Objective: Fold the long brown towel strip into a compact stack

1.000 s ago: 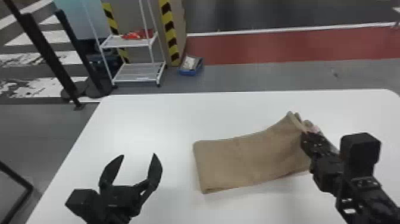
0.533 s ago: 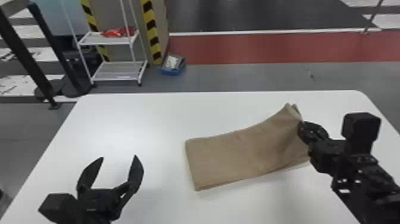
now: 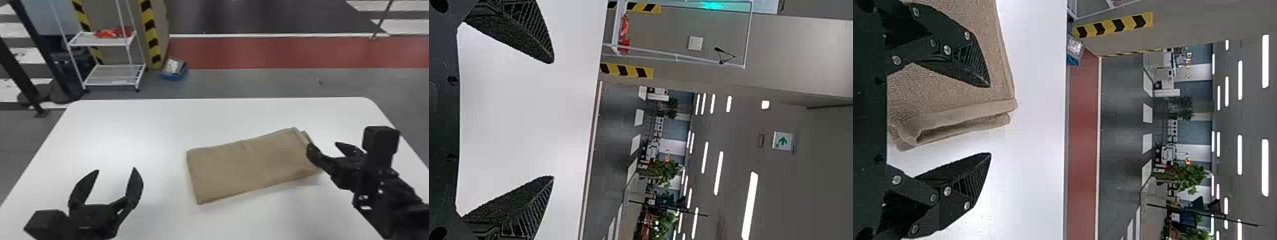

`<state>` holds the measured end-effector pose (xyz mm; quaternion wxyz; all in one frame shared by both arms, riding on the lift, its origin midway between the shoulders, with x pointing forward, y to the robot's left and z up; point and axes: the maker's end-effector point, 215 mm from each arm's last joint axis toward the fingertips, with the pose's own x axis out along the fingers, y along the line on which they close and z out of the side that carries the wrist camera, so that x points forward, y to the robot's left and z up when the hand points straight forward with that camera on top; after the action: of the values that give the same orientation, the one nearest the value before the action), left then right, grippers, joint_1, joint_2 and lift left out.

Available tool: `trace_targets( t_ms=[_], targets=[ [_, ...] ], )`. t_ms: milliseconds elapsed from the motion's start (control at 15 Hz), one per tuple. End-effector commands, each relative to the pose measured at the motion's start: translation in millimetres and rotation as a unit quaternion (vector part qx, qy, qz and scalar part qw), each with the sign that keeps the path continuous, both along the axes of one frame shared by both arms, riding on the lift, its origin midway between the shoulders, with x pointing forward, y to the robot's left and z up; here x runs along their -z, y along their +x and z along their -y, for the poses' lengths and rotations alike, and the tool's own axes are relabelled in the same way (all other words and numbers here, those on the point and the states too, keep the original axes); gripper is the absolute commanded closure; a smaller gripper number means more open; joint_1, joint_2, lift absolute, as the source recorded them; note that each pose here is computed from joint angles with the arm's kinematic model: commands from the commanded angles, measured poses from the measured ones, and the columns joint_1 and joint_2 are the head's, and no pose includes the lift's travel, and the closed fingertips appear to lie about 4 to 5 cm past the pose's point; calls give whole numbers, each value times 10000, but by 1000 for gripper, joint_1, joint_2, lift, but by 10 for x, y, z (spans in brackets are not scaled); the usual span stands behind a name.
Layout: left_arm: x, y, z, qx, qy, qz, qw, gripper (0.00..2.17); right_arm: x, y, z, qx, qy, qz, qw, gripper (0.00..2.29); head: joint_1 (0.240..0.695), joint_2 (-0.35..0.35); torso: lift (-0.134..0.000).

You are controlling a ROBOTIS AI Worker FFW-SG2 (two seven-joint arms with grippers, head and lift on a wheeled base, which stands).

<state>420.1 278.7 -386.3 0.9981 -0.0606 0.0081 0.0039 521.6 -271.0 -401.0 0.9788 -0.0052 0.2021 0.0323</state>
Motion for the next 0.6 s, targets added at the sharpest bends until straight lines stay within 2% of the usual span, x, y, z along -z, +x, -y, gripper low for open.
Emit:
trace_targets(
  t_ms=[0, 133, 400, 533],
  targets=[
    [-14, 24, 65, 42, -39, 22, 10000, 39, 187, -28, 157, 63, 20, -245, 9997, 70, 695, 12, -121],
    [-26, 37, 82, 55, -47, 38, 10000, 39, 342, -11, 172, 29, 66, -363, 9993, 76, 695, -2, -121],
    [-5, 69, 125, 103, -45, 30, 9999, 39, 420, 102, 203, 19, 81, -170, 9998, 90, 695, -20, -121],
    [18, 82, 143, 123, -48, 6, 9999, 39, 569, 109, 193, -32, 130, -254, 9996, 191, 695, -26, -121]
  ],
)
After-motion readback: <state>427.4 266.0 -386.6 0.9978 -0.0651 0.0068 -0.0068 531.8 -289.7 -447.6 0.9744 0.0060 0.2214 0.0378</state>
